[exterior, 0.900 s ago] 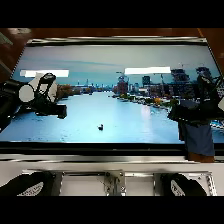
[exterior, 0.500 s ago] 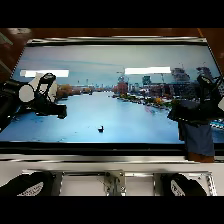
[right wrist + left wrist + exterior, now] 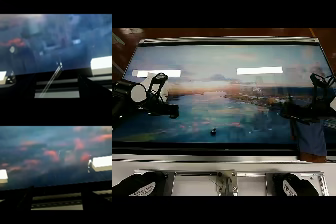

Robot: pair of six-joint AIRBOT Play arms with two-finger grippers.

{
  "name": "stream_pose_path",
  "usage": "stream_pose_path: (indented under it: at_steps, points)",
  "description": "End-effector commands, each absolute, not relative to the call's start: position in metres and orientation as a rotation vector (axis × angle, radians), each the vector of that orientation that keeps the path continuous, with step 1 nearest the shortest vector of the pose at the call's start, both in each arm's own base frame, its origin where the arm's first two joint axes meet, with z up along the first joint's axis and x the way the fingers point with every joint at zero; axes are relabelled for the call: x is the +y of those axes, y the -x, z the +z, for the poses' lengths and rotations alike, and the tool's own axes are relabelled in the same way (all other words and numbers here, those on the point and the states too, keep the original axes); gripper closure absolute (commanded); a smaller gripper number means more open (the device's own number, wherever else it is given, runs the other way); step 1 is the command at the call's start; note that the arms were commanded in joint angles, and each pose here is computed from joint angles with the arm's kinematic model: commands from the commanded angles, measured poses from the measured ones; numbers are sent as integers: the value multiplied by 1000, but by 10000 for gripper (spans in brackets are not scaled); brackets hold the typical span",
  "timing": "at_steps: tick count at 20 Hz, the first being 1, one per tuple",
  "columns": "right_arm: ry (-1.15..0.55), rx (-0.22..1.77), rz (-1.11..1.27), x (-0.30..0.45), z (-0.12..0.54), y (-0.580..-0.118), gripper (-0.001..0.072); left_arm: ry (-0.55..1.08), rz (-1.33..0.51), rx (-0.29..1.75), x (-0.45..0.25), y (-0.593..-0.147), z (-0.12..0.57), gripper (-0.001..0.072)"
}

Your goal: Fold the shirts.

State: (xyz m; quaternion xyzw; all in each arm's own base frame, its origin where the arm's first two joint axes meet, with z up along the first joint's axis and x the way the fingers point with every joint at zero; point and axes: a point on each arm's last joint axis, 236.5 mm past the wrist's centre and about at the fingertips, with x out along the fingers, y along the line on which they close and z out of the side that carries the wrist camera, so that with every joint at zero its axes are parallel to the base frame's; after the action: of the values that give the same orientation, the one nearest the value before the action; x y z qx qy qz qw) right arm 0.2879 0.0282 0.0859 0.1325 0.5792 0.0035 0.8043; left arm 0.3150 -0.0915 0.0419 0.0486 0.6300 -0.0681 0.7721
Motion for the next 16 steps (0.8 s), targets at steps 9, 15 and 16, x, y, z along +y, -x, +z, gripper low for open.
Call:
stream_pose_path:
  at_steps: [9, 15, 16]
  points:
    - [-283, 1183, 7, 27, 90, -301, 83, -42, -197, 1003, -116, -393, 74, 8]
    - [-298, 1183, 7, 29, 91, -301, 83, -35, -221, 733, -127, -446, 108, 10]
    - [-313, 1185, 0, 29, 91, -301, 83, -75, -208, 699, -122, -454, 111, 11]
